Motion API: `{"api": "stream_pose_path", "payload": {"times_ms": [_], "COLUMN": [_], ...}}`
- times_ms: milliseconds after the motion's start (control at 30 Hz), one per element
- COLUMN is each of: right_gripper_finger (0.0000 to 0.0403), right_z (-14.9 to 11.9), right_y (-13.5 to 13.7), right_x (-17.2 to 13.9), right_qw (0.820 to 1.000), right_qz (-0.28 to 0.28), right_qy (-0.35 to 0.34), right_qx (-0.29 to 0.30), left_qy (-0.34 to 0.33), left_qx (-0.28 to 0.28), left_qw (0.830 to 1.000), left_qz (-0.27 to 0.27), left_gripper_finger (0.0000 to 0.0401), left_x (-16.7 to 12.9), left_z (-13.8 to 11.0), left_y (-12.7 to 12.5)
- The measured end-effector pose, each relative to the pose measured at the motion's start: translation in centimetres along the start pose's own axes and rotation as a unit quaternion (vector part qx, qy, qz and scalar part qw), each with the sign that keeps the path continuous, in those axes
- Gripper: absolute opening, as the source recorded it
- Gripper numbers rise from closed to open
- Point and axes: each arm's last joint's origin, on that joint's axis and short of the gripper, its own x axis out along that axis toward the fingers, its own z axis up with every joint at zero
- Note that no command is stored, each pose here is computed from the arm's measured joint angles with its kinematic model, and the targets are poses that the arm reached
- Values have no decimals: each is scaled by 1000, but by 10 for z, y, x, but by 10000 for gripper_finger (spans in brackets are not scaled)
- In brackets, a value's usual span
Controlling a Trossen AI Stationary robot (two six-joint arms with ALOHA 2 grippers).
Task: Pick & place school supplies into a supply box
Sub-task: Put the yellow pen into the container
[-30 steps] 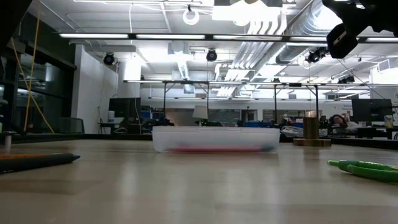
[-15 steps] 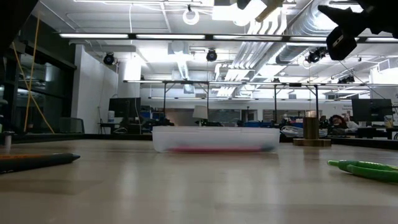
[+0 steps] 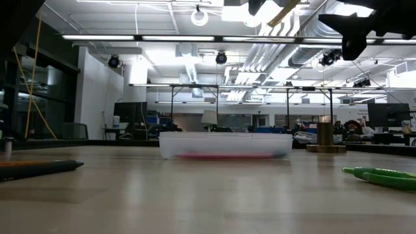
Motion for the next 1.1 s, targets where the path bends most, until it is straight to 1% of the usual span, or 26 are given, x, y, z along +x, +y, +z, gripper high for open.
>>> {"api": "stream_pose_path", "payload": {"times_ms": [267, 600, 733, 900, 1100], "right_gripper_finger": [182, 182, 182, 182, 182], "right_z": [3, 6, 13, 21, 29], "right_y": [0, 1, 3, 4, 3], "right_x": [0, 4, 15, 31, 44], "right_qw": [1000, 999, 999, 999, 999], "right_qz": [-14, -12, -19, -25, -20], "right_qy": [-16, -41, -35, -19, -13], "right_qx": [5, 16, 5, -31, -42], "left_qy": [-8, -16, -16, -14, -2], "left_qx": [2, 2, 2, 0, -7], "left_qw": [1000, 1000, 1000, 1000, 1000], "left_qz": [9, 20, 20, 21, 20], "left_gripper_finger": [37, 37, 37, 37, 37], "left_x": [-1, -1, -1, -1, -1], "left_z": [2, 3, 3, 3, 1], "left_y": [5, 6, 6, 6, 6]}}
